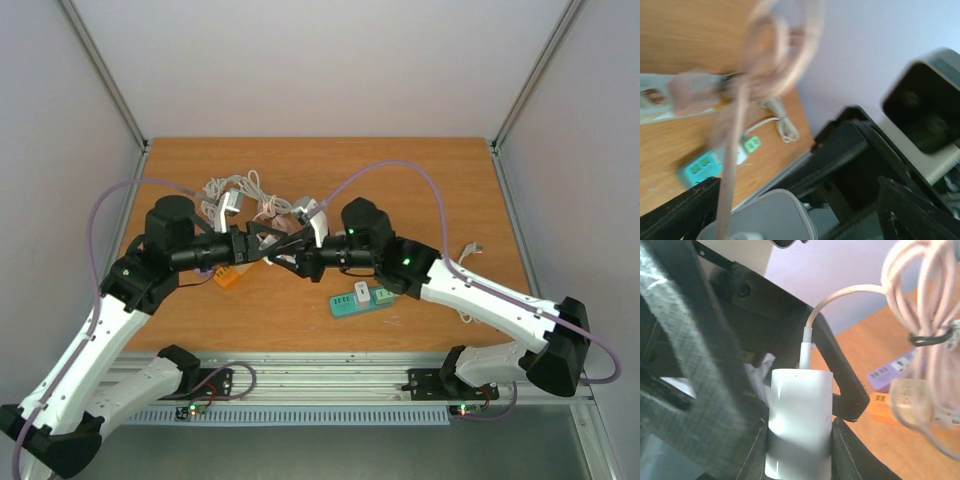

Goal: Insert the plug

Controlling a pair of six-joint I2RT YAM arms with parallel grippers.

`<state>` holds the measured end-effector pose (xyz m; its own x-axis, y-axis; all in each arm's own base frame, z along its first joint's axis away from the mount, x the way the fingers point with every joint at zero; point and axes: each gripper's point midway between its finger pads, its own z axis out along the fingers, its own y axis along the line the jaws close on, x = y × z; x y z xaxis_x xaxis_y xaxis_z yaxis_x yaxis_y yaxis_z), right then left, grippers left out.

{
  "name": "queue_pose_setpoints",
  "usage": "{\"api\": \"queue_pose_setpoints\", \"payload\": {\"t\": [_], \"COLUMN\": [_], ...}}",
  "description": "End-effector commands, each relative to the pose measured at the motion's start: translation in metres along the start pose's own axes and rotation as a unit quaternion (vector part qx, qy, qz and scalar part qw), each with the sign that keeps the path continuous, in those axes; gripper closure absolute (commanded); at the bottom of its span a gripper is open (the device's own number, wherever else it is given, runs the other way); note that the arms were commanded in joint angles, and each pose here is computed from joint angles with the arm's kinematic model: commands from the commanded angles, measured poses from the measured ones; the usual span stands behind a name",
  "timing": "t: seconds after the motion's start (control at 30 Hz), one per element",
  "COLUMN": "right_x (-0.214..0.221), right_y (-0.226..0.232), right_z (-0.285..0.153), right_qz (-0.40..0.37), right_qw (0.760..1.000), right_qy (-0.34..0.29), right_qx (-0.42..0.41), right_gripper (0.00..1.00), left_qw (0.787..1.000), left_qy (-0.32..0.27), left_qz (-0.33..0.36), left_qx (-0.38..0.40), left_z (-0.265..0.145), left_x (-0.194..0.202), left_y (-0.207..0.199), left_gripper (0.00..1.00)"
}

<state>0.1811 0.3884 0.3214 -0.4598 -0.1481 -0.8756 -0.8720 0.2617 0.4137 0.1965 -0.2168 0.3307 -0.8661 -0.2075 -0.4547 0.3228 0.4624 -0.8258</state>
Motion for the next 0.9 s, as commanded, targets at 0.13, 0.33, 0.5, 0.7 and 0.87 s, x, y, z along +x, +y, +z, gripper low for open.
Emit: {"api": "queue_pose_setpoints", "payload": {"t": [0.13, 0.33, 0.5, 0.7, 0.87], "right_x": [-0.035, -0.037, -0.042, -0.047, -0.048], "right_y": [0.047, 0.064, 0.079, 0.085, 0.082], "right_z": [-0.053, -0.069, -0.075, -0.082, -0.080], "right_qz": [0.051, 0.072, 0.090, 0.106, 0.120], "right_qw": [0.988, 0.973, 0.961, 0.954, 0.951], "right_qy": [0.004, 0.034, 0.056, 0.067, 0.076], "right_qx": [-0.143, -0.215, -0.257, -0.272, -0.274], "right_gripper": [0.90, 0.89, 0.89, 0.89, 0.89], "left_qw": [0.979, 0.973, 0.970, 0.966, 0.960], "left_qy": [0.019, 0.030, 0.049, 0.071, 0.089], "left_qz": [0.107, 0.115, 0.108, 0.119, 0.126], "left_qx": [0.172, 0.198, 0.212, 0.219, 0.235], "left_z": [-0.032, -0.038, -0.038, -0.038, -0.041], "left_x": [0.012, 0.017, 0.022, 0.029, 0.035], "left_y": [-0.080, -0.092, -0.094, -0.094, -0.100], "left_gripper": [0.24, 0.35, 0.38, 0.48, 0.57]}}
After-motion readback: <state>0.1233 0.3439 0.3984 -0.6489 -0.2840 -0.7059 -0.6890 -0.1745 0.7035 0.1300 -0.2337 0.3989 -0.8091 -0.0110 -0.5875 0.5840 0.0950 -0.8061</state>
